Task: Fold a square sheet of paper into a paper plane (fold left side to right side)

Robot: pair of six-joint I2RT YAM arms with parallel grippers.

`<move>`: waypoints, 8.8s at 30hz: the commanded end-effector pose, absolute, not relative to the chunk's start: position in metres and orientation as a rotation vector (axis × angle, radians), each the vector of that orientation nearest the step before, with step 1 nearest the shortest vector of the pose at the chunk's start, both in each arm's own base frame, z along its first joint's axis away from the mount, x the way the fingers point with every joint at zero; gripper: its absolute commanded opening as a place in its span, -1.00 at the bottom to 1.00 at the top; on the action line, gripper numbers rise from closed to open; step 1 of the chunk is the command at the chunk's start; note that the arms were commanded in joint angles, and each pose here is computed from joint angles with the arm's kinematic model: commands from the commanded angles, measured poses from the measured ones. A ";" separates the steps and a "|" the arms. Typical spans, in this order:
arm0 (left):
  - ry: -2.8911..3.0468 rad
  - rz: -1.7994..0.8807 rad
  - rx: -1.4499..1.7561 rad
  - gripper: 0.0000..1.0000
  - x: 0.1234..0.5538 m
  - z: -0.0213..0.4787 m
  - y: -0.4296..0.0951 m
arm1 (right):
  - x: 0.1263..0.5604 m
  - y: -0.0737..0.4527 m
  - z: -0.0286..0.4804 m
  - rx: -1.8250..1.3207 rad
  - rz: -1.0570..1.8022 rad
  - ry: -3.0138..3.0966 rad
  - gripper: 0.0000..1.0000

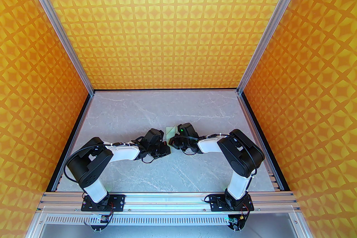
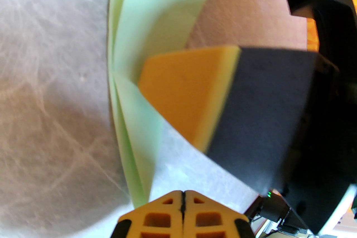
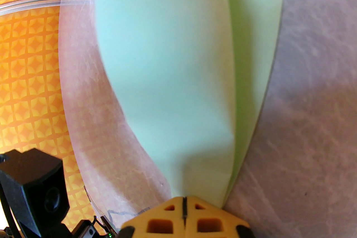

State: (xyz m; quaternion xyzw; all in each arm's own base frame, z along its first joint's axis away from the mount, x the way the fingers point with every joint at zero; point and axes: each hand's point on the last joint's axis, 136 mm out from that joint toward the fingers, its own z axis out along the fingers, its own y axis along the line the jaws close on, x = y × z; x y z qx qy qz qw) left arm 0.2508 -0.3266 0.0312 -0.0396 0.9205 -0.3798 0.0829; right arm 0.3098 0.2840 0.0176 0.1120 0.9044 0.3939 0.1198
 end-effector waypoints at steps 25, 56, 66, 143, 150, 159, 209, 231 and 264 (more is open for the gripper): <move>2.844 -0.993 -0.146 -1.00 0.243 -0.010 -0.306 | 0.301 0.290 0.029 0.235 1.197 2.665 -1.00; 3.020 -0.877 -0.171 -1.00 0.198 -0.052 -0.277 | 0.353 0.245 -0.004 0.335 0.963 2.752 -1.00; 3.023 -0.882 -0.156 -1.00 0.198 -0.052 -0.279 | 0.376 0.231 -0.005 0.355 0.945 2.746 -1.00; 2.931 -0.954 -0.040 -1.00 0.226 -0.002 -0.304 | 0.374 0.243 -0.003 0.272 1.058 2.743 -1.00; 2.845 -0.991 0.024 -1.00 0.261 0.033 -0.324 | 0.372 0.239 -0.007 0.280 1.023 2.765 -1.00; 2.842 -0.973 0.065 -0.98 0.285 0.025 -0.338 | 0.369 0.239 -0.009 0.287 1.025 2.774 -1.00; 2.851 -0.926 0.136 -1.00 0.231 0.037 -0.287 | 0.380 0.237 0.005 0.290 0.968 2.771 -1.00; 2.511 -0.804 -0.149 0.98 0.310 0.094 -0.217 | 0.358 0.243 0.054 0.220 0.442 2.854 0.22; 2.558 -0.903 0.078 0.75 0.302 0.085 -0.268 | 0.343 0.229 0.049 0.210 0.425 2.846 -0.55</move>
